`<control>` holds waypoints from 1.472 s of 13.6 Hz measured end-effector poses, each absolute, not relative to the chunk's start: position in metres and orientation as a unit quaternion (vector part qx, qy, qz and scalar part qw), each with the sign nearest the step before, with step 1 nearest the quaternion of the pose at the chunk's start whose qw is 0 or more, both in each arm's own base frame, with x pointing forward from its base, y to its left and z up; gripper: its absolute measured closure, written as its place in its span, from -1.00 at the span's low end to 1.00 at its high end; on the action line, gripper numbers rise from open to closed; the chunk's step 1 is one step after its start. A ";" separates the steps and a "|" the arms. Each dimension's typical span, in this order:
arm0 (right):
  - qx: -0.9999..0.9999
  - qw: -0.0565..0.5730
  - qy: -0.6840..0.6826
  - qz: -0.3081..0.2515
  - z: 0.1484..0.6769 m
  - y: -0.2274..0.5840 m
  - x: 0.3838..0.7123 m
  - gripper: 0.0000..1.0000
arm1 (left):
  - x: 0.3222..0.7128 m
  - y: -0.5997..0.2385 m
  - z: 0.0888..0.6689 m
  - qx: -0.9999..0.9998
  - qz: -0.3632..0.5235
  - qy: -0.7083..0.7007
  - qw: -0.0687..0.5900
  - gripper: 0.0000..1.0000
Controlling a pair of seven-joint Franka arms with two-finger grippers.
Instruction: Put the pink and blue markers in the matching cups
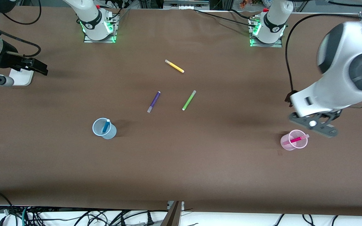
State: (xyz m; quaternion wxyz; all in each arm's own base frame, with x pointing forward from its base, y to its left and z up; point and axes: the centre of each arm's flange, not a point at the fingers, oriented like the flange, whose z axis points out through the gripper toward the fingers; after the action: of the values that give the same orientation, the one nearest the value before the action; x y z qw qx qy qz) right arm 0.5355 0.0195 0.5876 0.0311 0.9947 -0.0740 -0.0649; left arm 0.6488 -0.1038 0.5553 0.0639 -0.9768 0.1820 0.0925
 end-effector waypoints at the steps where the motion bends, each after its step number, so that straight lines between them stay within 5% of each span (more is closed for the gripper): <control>1: 0.995 0.025 -0.080 -0.059 0.591 0.013 0.530 -0.99 | 0.642 -0.087 0.559 -0.985 0.092 0.142 0.043 -1.00; 7: 0.993 -0.019 -0.104 -0.046 0.602 -0.012 0.528 -0.99 | 0.590 -0.047 0.580 -0.999 0.032 0.015 0.016 -1.00; 20: 0.995 -0.018 -0.091 -0.043 0.616 0.001 0.526 -0.99 | 0.556 -0.040 0.558 -1.000 0.008 -0.010 0.014 -1.00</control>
State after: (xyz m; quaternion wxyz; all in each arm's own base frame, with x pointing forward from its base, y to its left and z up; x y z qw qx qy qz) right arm 0.5263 0.0009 0.6156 -0.0182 0.9948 -0.0911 -0.0428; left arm 0.5561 -0.0403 0.5580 0.0142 -0.9998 -0.0102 0.0079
